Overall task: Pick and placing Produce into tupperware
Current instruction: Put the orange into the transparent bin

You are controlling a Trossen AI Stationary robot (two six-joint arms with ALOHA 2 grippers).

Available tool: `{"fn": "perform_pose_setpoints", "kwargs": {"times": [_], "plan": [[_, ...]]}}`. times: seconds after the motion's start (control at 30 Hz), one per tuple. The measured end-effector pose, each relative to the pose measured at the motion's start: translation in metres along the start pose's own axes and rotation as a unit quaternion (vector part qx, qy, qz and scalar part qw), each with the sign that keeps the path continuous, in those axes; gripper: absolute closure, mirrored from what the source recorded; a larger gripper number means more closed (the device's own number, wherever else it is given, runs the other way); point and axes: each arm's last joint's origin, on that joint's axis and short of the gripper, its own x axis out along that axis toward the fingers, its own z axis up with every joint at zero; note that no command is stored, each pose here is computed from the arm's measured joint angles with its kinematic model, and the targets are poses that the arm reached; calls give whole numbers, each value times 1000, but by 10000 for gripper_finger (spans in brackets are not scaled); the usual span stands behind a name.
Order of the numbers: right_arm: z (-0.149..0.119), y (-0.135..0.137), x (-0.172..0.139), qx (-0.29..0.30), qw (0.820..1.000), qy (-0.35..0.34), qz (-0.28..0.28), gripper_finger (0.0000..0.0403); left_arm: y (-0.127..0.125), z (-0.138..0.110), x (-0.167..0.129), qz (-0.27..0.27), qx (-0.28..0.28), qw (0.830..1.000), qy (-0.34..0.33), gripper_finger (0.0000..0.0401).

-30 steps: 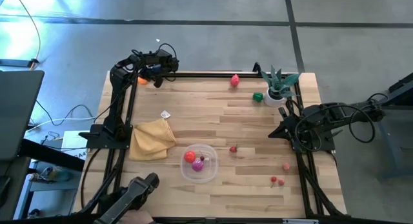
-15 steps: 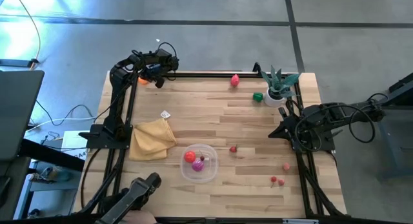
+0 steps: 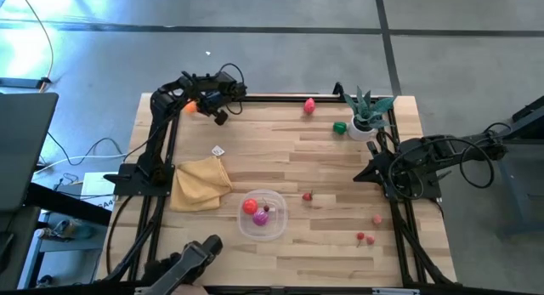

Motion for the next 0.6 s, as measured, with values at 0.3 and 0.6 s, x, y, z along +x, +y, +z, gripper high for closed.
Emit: {"fn": "perform_pose_setpoints", "kwargs": {"times": [0.3, 0.6], "plan": [[0, 0, 0, 0, 1000, 0, 0, 402, -15, -11, -21, 19, 37, 999, -19, 394], [0, 0, 0, 0, 1000, 0, 0, 402, 2, -16, -49, 50, 54, 997, -16, 394]]}}
